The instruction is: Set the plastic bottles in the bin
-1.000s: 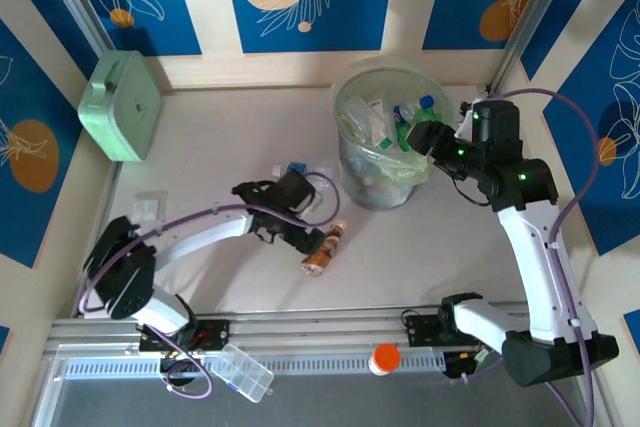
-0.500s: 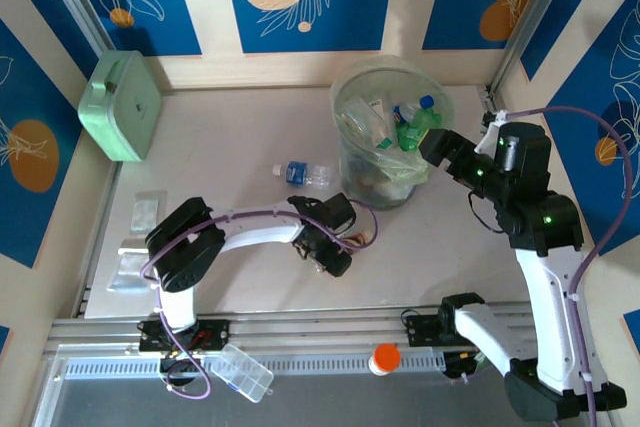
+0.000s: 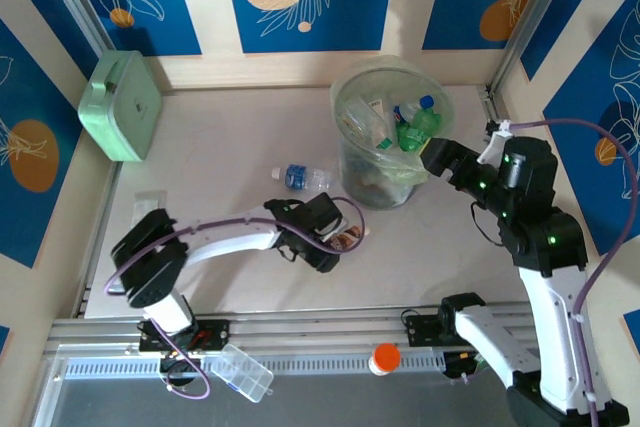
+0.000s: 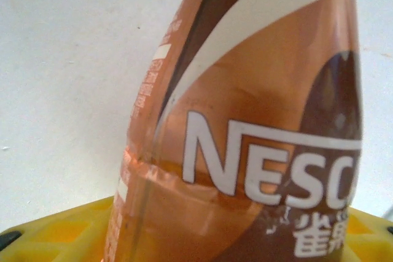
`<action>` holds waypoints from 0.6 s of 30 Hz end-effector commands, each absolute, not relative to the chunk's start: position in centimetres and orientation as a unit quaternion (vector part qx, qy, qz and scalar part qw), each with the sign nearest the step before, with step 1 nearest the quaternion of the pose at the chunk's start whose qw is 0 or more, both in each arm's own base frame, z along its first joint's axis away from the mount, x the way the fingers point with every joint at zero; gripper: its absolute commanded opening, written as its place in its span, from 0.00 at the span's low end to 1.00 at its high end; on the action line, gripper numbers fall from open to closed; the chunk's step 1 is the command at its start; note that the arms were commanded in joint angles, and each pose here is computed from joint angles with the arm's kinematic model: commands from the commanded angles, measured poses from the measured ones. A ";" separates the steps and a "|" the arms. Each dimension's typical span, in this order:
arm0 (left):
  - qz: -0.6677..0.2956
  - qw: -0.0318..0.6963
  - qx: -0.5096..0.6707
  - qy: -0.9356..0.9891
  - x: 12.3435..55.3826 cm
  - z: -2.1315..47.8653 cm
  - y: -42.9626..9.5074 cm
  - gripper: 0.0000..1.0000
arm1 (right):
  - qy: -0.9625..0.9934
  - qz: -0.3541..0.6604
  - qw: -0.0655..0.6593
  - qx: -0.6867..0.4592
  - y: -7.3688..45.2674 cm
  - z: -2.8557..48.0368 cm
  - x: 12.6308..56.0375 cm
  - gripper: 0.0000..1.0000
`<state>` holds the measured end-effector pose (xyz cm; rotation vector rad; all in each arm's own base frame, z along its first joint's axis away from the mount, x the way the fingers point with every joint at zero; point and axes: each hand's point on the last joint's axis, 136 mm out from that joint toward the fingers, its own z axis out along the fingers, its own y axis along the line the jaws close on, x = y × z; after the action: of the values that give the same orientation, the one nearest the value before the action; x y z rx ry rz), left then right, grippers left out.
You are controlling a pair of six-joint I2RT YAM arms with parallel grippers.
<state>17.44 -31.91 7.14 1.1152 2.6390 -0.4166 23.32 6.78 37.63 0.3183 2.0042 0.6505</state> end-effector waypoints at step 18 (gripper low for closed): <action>-0.398 0.464 0.339 0.715 16.0 33.3 -30.5 0.53 | 0.670 0.531 0.496 -0.156 19.0 45.0 18.6 0.89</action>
<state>15.76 -29.89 30.25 0.8923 1.8625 -0.9047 20.17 17.01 42.52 -0.2312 1.7574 1.1841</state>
